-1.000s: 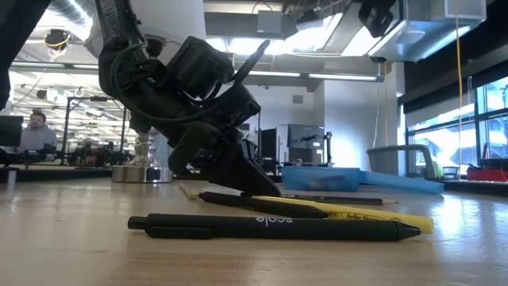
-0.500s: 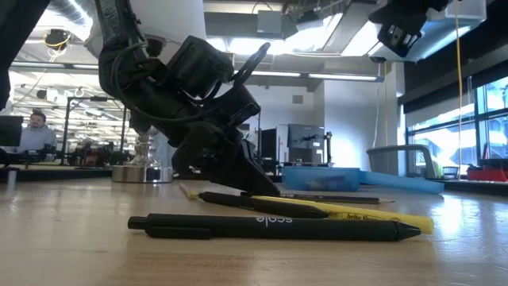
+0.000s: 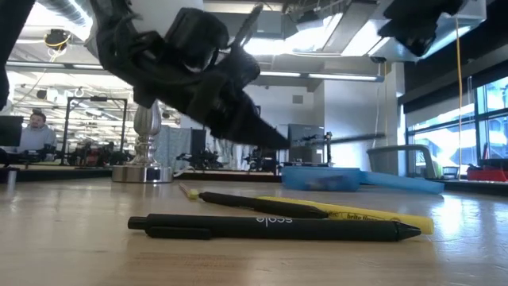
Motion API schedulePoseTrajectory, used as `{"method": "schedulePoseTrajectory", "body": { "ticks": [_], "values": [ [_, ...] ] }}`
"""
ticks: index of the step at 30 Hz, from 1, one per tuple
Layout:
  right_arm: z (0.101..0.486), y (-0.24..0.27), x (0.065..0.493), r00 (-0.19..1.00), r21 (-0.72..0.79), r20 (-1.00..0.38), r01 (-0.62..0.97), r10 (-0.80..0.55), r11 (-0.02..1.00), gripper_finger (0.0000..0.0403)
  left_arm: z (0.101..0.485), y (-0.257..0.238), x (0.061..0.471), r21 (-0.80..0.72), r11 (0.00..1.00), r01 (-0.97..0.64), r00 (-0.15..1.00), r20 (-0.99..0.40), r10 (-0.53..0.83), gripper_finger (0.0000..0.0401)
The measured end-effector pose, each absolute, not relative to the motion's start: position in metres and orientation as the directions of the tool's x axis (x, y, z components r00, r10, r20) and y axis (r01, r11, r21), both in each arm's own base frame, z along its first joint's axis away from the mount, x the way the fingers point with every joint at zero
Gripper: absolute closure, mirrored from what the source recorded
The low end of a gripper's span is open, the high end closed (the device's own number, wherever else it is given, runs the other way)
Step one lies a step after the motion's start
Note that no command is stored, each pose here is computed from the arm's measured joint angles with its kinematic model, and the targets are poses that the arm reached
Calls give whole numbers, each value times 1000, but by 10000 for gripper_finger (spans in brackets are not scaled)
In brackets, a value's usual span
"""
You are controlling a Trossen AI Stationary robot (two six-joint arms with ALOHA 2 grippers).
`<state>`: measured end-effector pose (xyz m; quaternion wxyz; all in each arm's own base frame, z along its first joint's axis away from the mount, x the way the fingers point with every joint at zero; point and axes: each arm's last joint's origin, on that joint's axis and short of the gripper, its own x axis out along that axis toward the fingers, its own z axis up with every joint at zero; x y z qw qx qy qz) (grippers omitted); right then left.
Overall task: Pick & place school supplies into a supply box
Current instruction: Put the black pencil into the blue supply box
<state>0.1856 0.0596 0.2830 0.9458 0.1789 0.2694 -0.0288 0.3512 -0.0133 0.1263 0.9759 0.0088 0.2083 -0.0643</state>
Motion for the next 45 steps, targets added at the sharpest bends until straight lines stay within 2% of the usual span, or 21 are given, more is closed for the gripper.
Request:
{"method": "schedulePoseTrajectory", "body": {
  "ticks": [6, 10, 16, 20, 26, 30, 34, 39, 45],
  "values": [
    [292, 63, 161, 873, 231, -487, 168, -36, 958, 272, 156, -12, 348, 0, 994, 105, 941, -323, -100, 389],
    [296, 72, 148, 886, 172, -463, 87, 3, 981, 272, 179, -11, 344, -14, 998, 56, 966, -252, -57, 389],
    [290, 78, 138, 853, 127, -522, 51, 23, 991, 272, 209, -10, 335, -12, 1000, 21, 987, -158, -23, 389],
    [287, 81, 143, 848, 127, -529, 85, -5, 988, 272, 223, -10, 331, -38, 999, 18, 994, -105, -22, 389],
    [286, 88, 163, 887, 99, -424, 244, -181, 965, 272, 234, -10, 331, -69, 997, 23, 1000, -17, -24, 389],
    [283, 93, 176, 893, 85, -406, 250, -196, 964, 270, 240, -10, 330, -69, 997, 27, 999, 41, -24, 388],
    [283, 96, 191, 909, 82, -347, 275, -231, 958, 249, 248, -10, 330, -69, 997, 33, 991, 128, -24, 388],
    [287, 93, 209, 911, 84, -240, 363, -335, 928, 201, 253, -11, 329, -67, 997, 47, 983, 181, -34, 388],
    [290, 93, 226, 924, 27, -160, 357, -348, 934, 170, 253, -11, 329, -66, 997, 47, 983, 179, -34, 388]
  ]
}}
